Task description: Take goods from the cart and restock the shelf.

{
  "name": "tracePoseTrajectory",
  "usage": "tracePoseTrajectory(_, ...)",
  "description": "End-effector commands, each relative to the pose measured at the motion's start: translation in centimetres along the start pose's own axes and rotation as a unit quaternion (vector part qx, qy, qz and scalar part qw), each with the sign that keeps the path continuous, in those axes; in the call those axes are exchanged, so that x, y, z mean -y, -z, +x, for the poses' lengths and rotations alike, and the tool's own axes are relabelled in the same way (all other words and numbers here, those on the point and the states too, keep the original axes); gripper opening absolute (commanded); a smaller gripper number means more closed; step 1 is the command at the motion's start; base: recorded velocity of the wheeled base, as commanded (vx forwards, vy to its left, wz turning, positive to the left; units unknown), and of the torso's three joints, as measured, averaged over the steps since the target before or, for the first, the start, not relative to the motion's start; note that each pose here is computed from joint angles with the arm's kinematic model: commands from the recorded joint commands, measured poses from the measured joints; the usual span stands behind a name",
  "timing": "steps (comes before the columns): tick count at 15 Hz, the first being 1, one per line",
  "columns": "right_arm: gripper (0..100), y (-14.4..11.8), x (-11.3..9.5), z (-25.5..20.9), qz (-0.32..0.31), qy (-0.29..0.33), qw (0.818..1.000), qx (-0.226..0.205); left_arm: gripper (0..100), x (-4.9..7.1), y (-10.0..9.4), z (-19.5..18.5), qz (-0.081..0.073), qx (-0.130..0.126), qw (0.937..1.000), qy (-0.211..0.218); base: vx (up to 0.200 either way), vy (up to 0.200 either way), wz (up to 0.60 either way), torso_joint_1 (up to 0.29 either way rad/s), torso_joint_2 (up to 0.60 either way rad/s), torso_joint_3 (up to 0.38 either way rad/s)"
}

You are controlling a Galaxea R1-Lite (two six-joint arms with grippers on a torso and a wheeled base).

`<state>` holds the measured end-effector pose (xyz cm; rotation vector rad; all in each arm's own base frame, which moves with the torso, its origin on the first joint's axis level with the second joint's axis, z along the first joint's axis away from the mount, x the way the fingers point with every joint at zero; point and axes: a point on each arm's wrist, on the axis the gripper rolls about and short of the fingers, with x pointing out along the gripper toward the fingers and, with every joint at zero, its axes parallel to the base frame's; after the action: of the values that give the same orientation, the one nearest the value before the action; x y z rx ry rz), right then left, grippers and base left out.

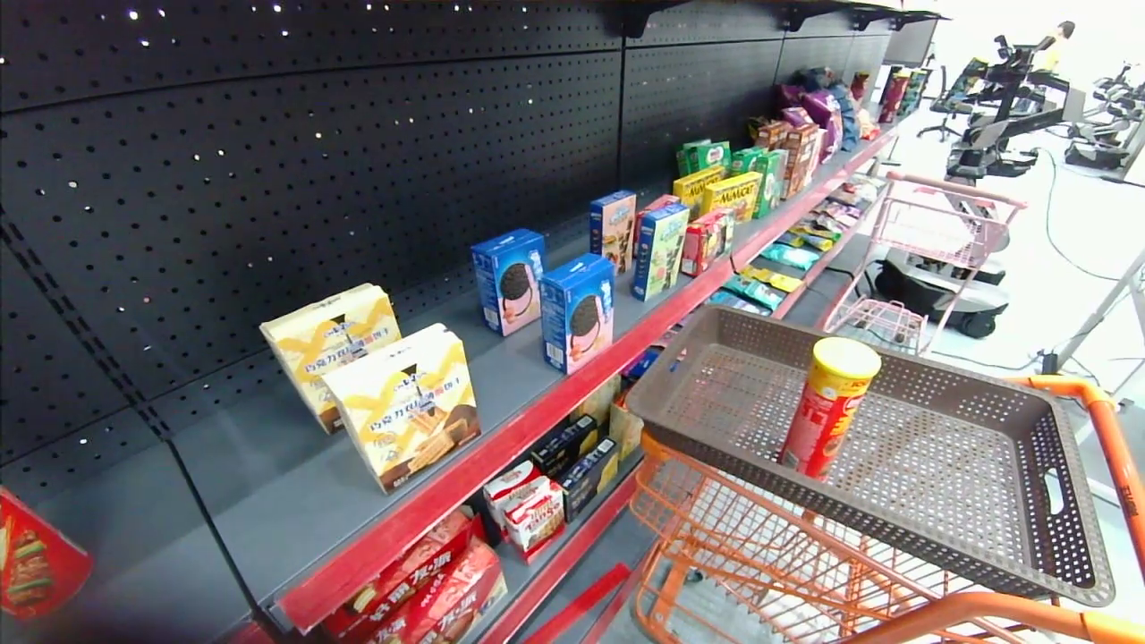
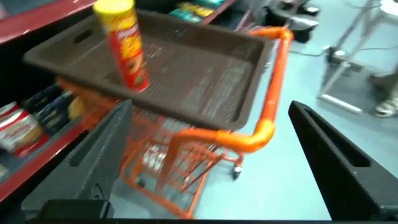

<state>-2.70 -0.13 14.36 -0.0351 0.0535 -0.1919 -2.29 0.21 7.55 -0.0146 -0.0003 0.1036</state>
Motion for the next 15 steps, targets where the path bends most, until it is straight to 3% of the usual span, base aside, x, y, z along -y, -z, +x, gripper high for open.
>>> tracePoseTrajectory(1, 100, -3.9, -0.1, 6.1, -0.015, 0.097, 0.994, -0.038, 100, 0.0, 0.0, 0.0, 0.0, -0.001, 1.0, 0.0, 0.0, 0.0, 0.0, 0.0, 0.0, 0.0)
tracePoseTrajectory(5, 100, -2.9, 0.0, 7.1, -0.033, 0.111, 0.991, -0.071, 100, 0.0, 0.0, 0.0, 0.0, -0.001, 1.0, 0.0, 0.0, 0.0, 0.0, 0.0, 0.0, 0.0)
tracePoseTrajectory(8, 100, -2.6, 0.2, 9.4, -0.025, 0.118, 0.984, -0.128, 100, 0.0, 0.0, 0.0, 0.0, -0.001, 1.0, 0.0, 0.0, 0.0, 0.0, 0.0, 0.0, 0.0)
tracePoseTrajectory(15, 100, -2.0, -0.1, 17.4, -0.027, 0.098, 0.981, -0.165, 100, 0.0, 0.0, 0.0, 0.0, -0.001, 1.0, 0.0, 0.0, 0.0, 0.0, 0.0, 0.0, 0.0)
